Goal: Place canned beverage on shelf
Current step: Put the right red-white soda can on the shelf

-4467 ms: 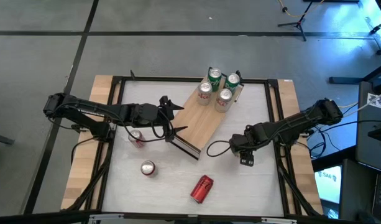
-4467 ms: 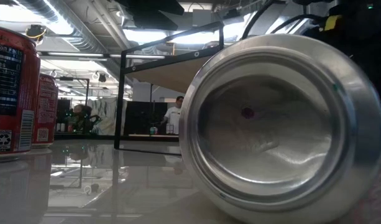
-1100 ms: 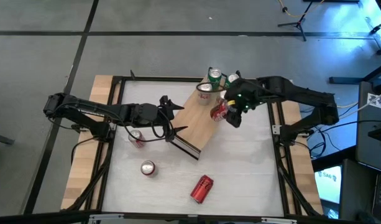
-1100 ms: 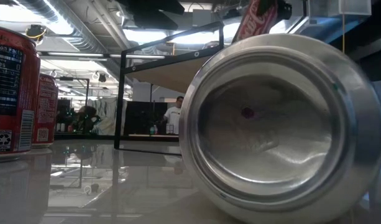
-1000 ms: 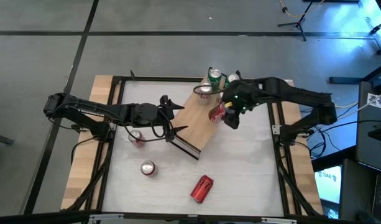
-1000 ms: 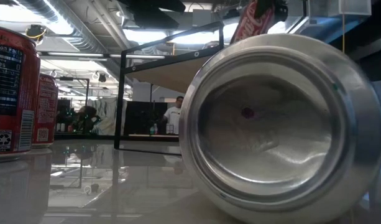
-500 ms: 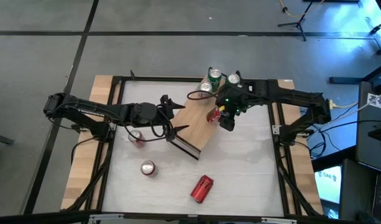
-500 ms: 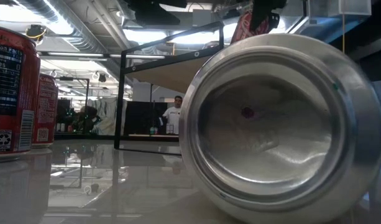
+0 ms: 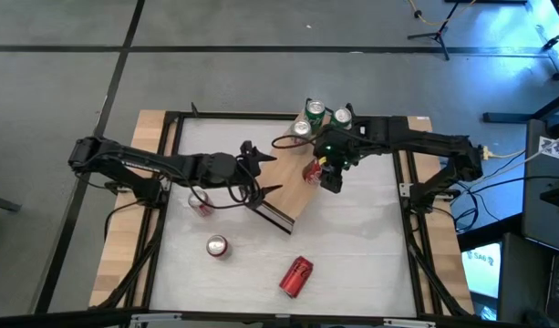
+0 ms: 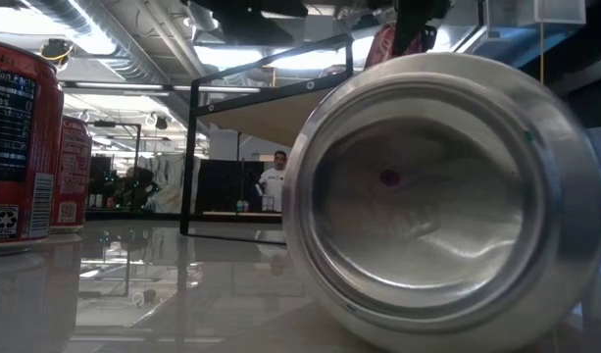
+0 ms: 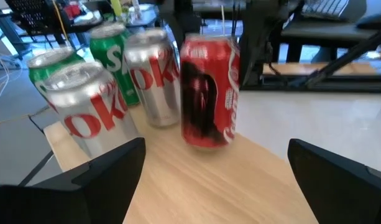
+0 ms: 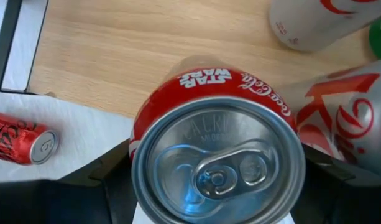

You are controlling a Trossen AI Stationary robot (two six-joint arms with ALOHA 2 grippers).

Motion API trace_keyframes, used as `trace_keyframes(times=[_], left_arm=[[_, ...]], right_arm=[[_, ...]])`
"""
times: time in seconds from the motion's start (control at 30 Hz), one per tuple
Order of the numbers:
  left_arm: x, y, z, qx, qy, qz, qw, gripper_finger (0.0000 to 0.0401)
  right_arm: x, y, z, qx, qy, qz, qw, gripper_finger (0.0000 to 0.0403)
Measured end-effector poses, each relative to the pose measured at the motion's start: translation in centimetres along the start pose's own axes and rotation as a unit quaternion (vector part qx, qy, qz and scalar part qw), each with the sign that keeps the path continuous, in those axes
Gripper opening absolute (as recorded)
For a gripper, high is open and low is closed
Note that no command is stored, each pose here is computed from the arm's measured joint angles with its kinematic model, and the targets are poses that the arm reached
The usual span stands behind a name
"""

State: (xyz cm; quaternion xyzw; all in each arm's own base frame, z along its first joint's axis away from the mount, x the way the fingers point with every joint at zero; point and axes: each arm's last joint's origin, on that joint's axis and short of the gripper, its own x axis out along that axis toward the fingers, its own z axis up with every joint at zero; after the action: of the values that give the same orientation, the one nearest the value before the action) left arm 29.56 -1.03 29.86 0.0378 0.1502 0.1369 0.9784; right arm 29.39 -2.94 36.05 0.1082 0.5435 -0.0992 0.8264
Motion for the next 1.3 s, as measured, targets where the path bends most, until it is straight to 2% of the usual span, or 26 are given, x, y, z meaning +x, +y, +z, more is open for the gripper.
trace_keyframes(times=[1.3], left_arm=[[0.36,-0.13,-0.26,0.001,0.005,0.0,1.0,0.0384]], right_arm=[[0.28,0.03,0.2,-0.003,-0.001,-0.003,1.0,0.0301]])
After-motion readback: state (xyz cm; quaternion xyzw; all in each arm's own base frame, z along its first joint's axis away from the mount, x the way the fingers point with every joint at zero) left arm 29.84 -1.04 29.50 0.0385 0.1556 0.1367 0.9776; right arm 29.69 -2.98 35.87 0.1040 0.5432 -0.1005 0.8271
